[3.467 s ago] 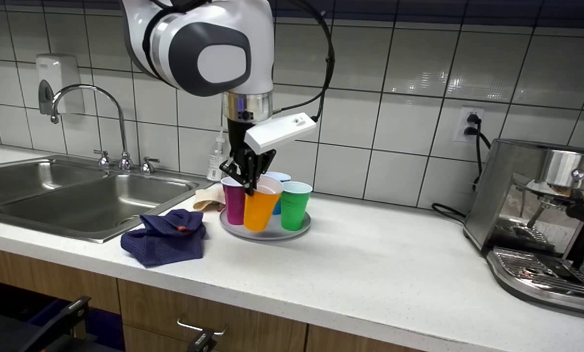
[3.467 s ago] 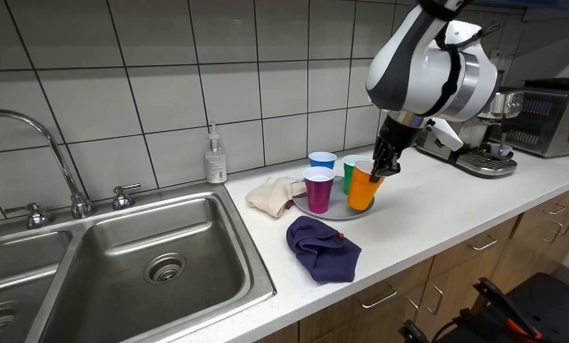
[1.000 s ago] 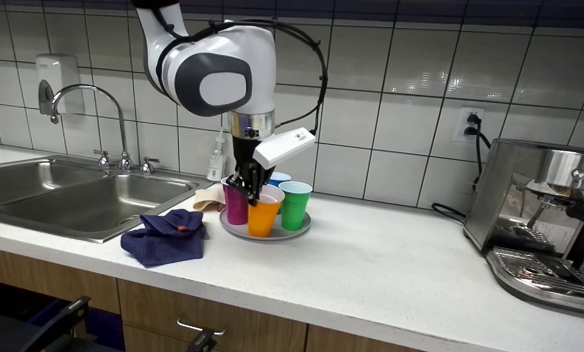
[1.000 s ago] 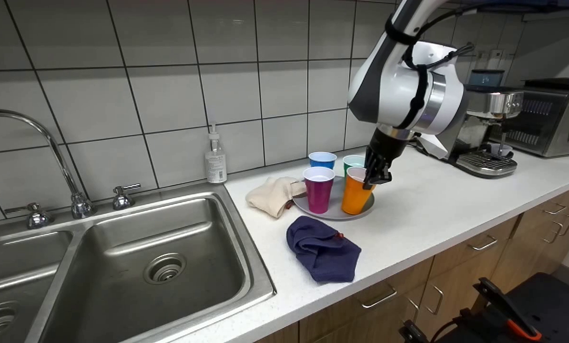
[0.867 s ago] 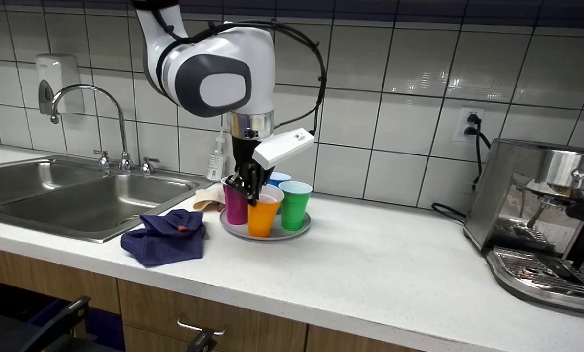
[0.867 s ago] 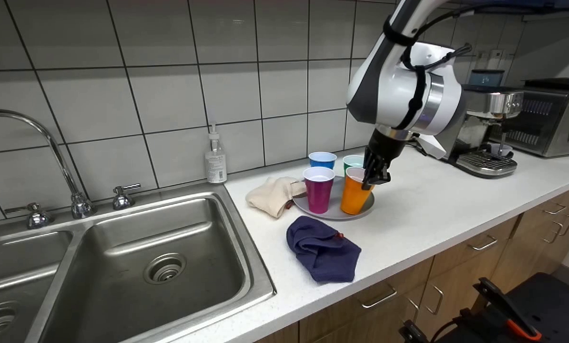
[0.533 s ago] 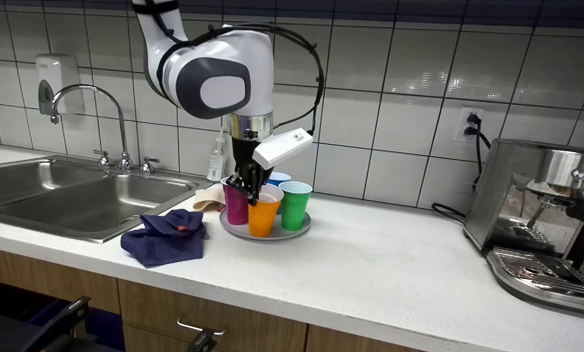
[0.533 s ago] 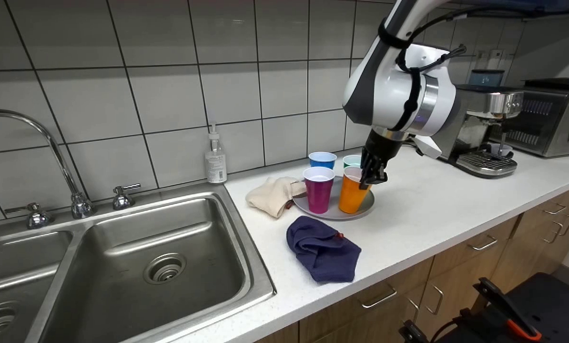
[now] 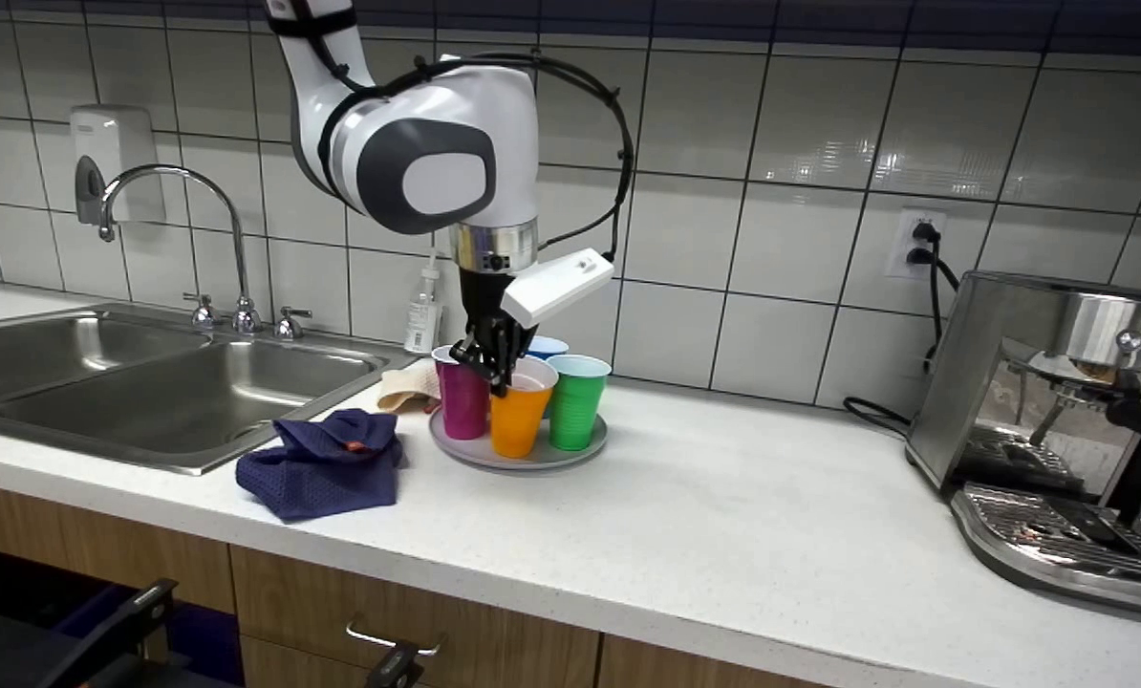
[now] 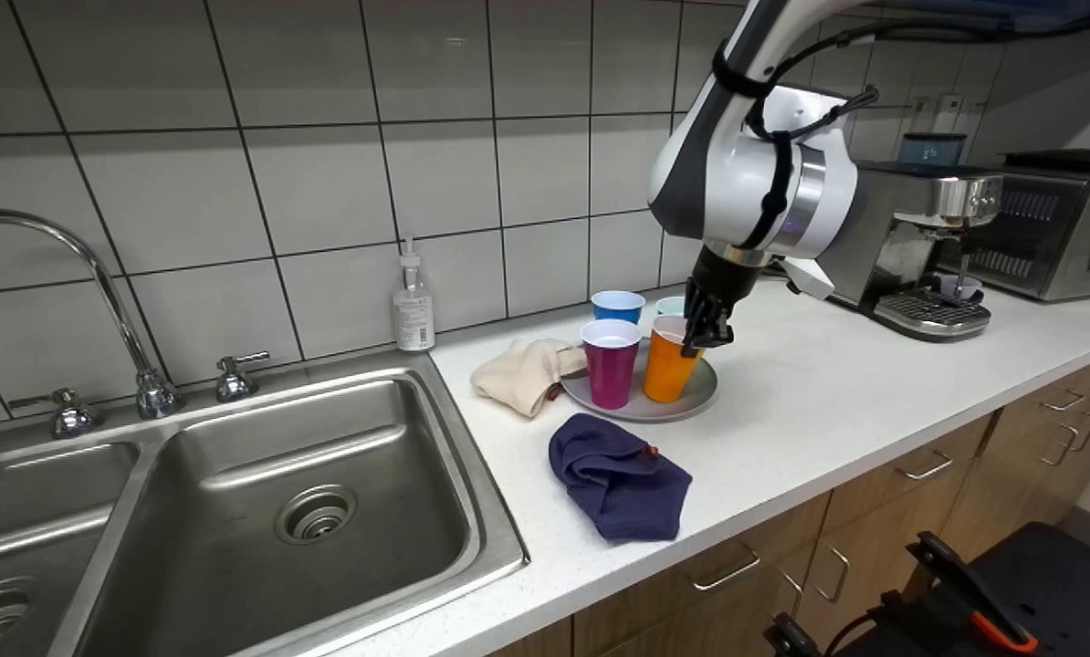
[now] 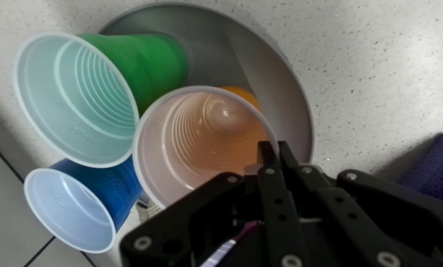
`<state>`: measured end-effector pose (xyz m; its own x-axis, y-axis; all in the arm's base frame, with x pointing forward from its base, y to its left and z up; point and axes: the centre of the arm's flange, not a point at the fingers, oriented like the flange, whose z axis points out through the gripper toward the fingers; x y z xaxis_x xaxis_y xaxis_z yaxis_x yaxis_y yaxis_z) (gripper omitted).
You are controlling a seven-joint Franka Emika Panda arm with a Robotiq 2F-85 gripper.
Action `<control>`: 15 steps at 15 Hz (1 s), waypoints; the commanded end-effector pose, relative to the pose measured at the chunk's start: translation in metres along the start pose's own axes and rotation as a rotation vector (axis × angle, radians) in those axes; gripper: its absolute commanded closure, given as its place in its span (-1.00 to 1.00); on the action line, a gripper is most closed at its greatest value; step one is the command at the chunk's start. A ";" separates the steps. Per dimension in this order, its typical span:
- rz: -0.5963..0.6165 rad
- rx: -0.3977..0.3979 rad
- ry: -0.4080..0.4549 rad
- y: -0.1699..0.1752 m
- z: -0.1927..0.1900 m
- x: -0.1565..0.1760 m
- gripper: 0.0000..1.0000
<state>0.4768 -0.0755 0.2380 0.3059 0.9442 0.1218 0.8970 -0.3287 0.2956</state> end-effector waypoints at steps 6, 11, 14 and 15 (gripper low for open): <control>-0.029 -0.019 -0.014 0.014 0.001 -0.001 0.98; -0.046 -0.007 -0.005 0.006 -0.009 -0.003 0.98; -0.056 0.010 -0.008 0.003 -0.013 -0.006 0.98; -0.060 0.014 -0.010 0.002 -0.014 -0.006 0.98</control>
<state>0.4813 -0.0804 0.2380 0.2812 0.9544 0.1002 0.9064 -0.2984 0.2990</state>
